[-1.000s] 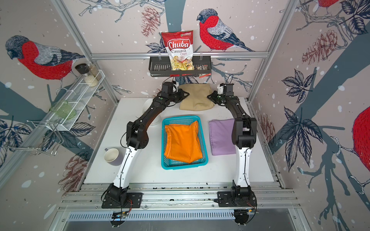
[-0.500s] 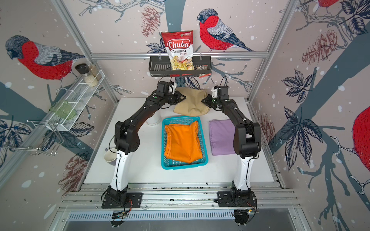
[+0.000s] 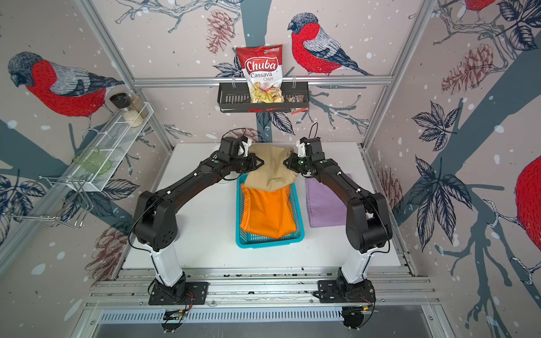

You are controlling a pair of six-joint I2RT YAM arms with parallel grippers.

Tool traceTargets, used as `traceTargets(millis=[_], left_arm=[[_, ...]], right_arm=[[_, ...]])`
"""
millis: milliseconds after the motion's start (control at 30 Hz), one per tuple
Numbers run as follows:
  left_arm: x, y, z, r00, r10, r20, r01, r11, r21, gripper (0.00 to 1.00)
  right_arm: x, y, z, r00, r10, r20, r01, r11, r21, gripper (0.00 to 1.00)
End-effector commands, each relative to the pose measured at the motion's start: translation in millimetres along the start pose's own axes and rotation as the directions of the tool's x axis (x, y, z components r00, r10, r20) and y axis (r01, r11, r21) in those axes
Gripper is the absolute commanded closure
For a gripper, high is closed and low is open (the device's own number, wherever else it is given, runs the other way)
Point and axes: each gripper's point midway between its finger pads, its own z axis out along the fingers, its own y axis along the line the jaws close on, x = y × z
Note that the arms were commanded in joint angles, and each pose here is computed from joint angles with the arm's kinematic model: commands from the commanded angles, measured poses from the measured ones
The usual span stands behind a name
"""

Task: Put the folded long pants in the basket
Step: Place the long pant in the basket.

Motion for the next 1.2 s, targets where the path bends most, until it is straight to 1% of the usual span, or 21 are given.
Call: traceTargets(millis=[0, 200, 333, 533, 667, 767, 800, 900, 1000, 1100, 1133, 1167], left_arm=[[-3.6, -16.2, -12.0, 0.997, 0.044, 0.059, -0.047, 0.998, 0.048, 1.0], [20.9, -10.7, -32.9, 0.997, 0.049, 0.055, -0.049, 0.999, 0.007, 1.0], [42.5, -3.0, -44.7, 0.998, 0.046, 0.034, -0.045, 0.999, -0.029, 1.0], [73.3, 6.7, -60.3, 0.999, 0.043, 0.018, -0.041, 0.996, -0.081, 1.0], [93.1, 11.9, -63.7, 1.0, 0.019, -0.009, -0.019, 0.995, -0.095, 1.0], [103.8, 12.9, -64.3, 1.0, 0.004, -0.024, -0.007, 0.995, -0.098, 1.0], [113.0, 18.3, -63.0, 0.999, -0.004, -0.043, -0.001, 0.994, -0.111, 1.0], [128.6, 24.2, -61.6, 0.997, -0.011, -0.077, 0.001, 0.991, -0.131, 1.0], [143.4, 33.8, -61.2, 0.993, -0.031, -0.112, 0.013, 0.987, -0.157, 1.0], [157.1, 37.2, -61.5, 0.989, -0.047, -0.137, 0.024, 0.986, -0.164, 1.0], [161.6, 38.1, -60.8, 0.988, -0.048, -0.147, 0.023, 0.985, -0.169, 1.0], [164.5, 40.3, -60.1, 0.987, -0.053, -0.154, 0.025, 0.984, -0.177, 1.0]], right_arm=[[-8.8, 13.0, -10.5, 0.996, -0.038, 0.08, 0.039, 0.999, -0.013, 1.0], [22.0, 16.9, -22.1, 0.997, -0.039, 0.064, 0.039, 0.999, 0.008, 1.0], [46.4, 14.1, -27.5, 0.998, -0.045, 0.036, 0.044, 0.998, 0.036, 1.0], [73.4, 11.6, -33.9, 0.998, -0.059, 0.007, 0.058, 0.995, 0.077, 1.0], [91.3, 16.4, -32.5, 0.997, -0.072, -0.027, 0.074, 0.994, 0.082, 1.0], [107.5, 13.5, -32.2, 0.995, -0.079, -0.066, 0.086, 0.99, 0.113, 1.0], [113.0, 11.0, -32.8, 0.994, -0.076, -0.076, 0.085, 0.989, 0.124, 1.0], [127.8, 3.0, -35.6, 0.995, -0.045, -0.093, 0.059, 0.987, 0.147, 1.0], [143.0, -1.1, -36.2, 0.995, -0.011, -0.098, 0.024, 0.99, 0.14, 1.0], [153.9, -9.0, -33.0, 0.994, 0.0, -0.109, 0.017, 0.988, 0.155, 1.0], [155.2, -12.9, -30.8, 0.994, -0.003, -0.113, 0.022, 0.986, 0.166, 0.97], [155.0, -15.2, -29.6, 0.993, -0.006, -0.115, 0.026, 0.984, 0.175, 0.88]])
